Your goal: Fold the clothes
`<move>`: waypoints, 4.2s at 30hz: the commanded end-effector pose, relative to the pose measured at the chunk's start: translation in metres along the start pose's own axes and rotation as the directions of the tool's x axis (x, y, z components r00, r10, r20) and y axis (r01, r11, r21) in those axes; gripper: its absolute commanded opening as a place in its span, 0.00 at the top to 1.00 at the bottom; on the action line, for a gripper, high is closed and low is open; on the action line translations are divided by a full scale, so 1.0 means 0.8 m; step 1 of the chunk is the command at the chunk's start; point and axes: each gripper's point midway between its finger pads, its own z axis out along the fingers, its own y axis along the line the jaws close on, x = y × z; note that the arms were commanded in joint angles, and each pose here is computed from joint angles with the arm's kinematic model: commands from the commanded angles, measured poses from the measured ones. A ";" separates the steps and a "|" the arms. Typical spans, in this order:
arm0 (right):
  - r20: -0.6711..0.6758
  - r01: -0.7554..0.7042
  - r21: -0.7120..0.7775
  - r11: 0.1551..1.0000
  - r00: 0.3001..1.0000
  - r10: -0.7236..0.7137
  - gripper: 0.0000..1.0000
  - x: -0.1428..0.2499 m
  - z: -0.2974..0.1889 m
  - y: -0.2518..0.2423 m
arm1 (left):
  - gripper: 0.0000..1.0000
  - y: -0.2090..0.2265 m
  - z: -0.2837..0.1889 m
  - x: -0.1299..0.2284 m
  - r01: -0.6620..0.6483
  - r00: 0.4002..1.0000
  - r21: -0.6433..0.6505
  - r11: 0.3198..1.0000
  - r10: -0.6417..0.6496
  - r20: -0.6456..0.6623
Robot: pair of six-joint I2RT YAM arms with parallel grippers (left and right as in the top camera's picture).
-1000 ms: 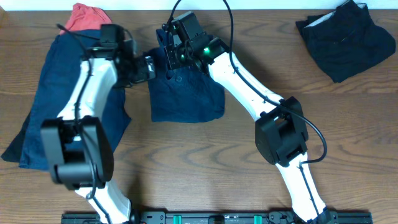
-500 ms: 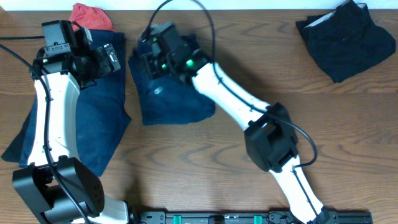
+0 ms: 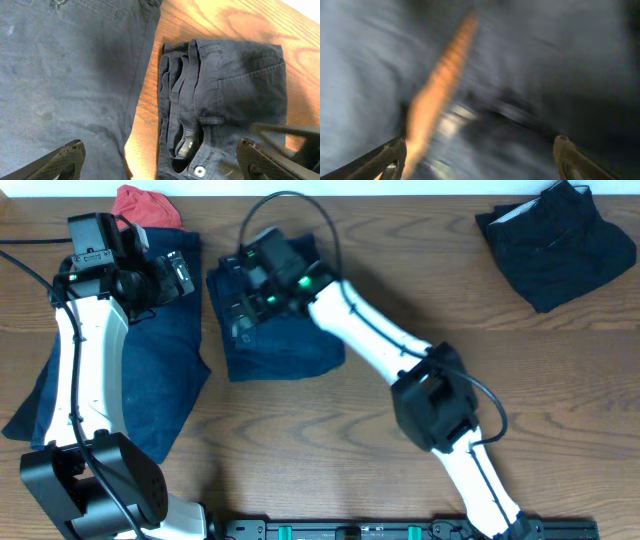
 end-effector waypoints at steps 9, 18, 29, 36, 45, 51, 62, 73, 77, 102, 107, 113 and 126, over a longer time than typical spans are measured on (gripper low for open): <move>-0.186 0.171 0.196 0.966 0.973 -0.135 0.19 0.042 -0.046 -0.102 | 0.02 0.003 0.003 0.002 -0.003 1.000 -0.011 1.000 0.003 -0.007; -0.332 0.124 0.196 0.973 0.942 -0.054 0.67 0.122 -0.020 -0.123 | 0.02 0.003 0.006 -0.001 -0.004 1.000 -0.009 1.000 0.004 0.000; -0.359 0.021 0.298 0.954 0.929 0.092 0.74 0.160 -0.028 -0.196 | 0.02 0.005 0.007 0.004 -0.001 1.000 -0.013 1.000 0.000 -0.016; -0.274 -0.089 0.378 0.921 0.940 0.204 0.75 0.150 -0.061 -0.280 | 0.02 0.004 0.007 0.004 -0.002 1.000 -0.012 1.000 0.001 -0.016; -0.201 -0.194 0.413 0.890 0.934 0.297 0.76 0.136 -0.110 -0.335 | 0.02 0.004 0.007 0.004 -0.002 1.000 -0.012 1.000 0.001 -0.016; -0.068 -0.114 0.392 0.913 0.986 0.153 0.73 0.046 -0.166 -0.283 | 0.02 0.004 0.007 0.004 -0.001 1.000 -0.012 1.000 0.001 -0.016; -0.047 0.123 0.412 0.903 0.992 -0.113 0.20 -0.005 -0.114 -0.150 | 0.02 0.002 0.007 -0.005 0.000 1.000 -0.006 1.000 0.000 0.013; -0.148 0.234 0.500 0.834 0.972 -0.184 0.01 0.026 -0.034 -0.138 | 0.02 0.003 0.007 -0.004 0.001 1.000 -0.007 1.000 0.000 0.008; -0.150 0.231 0.501 0.834 0.972 -0.179 0.01 0.030 -0.020 -0.147 | 0.02 0.003 0.007 -0.004 0.001 1.000 -0.007 1.000 -0.001 0.008; -0.166 0.121 0.427 0.896 0.985 -0.054 0.01 0.067 0.033 -0.177 | 0.02 0.002 0.007 -0.006 -0.002 1.000 -0.005 1.000 0.002 0.016; -0.177 0.125 0.451 0.884 0.983 -0.049 0.08 0.073 0.037 -0.186 | 0.02 0.002 0.007 -0.006 -0.001 1.000 -0.005 1.000 0.001 0.015; -0.234 0.140 0.493 0.859 0.972 -0.024 0.41 0.096 0.043 -0.205 | 0.02 0.002 0.007 -0.006 -0.001 1.000 -0.005 1.000 0.001 0.015; -0.228 0.092 0.517 0.851 0.973 0.033 0.99 0.087 0.000 -0.230 | 0.02 0.002 0.007 -0.006 -0.001 1.000 -0.005 1.000 0.001 0.015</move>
